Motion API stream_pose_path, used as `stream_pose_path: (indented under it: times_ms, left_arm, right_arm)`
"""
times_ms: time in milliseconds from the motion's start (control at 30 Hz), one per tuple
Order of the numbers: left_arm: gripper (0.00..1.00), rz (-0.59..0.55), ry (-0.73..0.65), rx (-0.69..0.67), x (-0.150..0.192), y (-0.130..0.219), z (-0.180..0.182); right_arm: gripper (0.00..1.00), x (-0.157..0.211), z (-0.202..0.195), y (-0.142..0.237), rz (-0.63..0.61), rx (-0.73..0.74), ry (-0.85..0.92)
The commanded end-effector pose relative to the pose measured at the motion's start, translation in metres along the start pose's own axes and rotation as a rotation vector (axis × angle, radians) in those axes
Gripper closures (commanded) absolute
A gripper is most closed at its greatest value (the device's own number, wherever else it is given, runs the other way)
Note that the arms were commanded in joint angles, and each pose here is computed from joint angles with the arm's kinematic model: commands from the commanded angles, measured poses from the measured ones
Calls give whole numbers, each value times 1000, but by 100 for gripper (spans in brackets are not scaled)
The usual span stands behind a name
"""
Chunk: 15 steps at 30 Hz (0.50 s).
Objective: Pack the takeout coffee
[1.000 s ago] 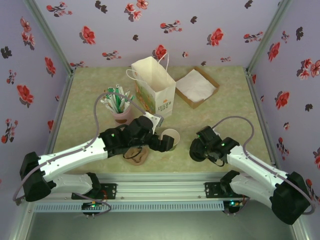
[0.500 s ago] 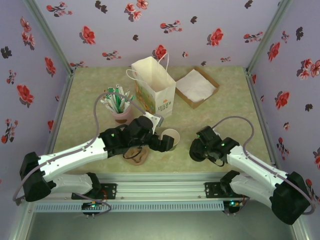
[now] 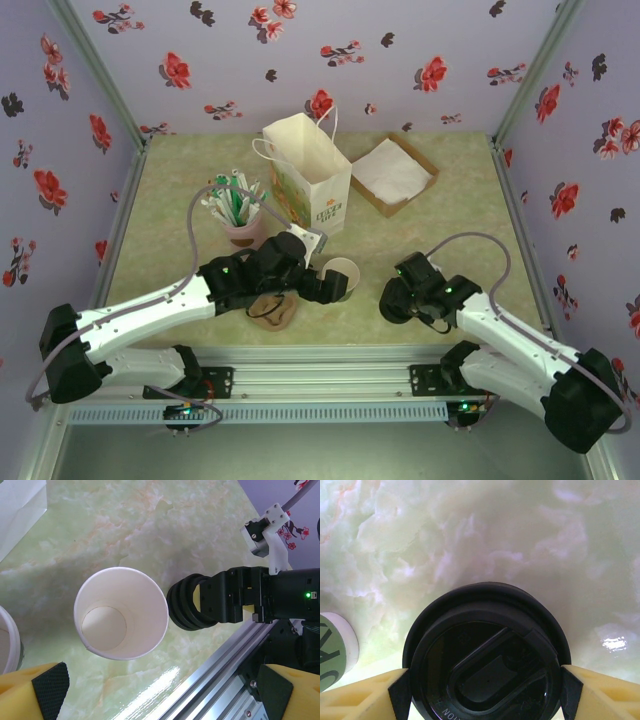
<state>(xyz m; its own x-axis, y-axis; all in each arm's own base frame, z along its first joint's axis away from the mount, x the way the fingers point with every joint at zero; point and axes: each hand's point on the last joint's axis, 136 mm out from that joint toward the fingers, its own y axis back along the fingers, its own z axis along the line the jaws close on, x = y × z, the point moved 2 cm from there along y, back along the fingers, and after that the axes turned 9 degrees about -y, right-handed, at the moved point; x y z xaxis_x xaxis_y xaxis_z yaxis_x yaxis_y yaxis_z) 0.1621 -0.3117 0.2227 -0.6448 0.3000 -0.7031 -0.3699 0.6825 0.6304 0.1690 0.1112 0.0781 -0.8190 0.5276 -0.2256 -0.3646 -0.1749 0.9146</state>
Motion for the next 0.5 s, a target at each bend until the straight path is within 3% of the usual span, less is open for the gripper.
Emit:
stream_pose_path:
  times_ms: [0,467]
  left_arm:
    - [1,-6,-28,-18,2,4,2]
    - [1,-70,-25,-42,-7,16,7]
  right_arm:
    - [25,-6,2,10,-18,-3,8]
    - [25,-18,12,47,-63,-30,70]
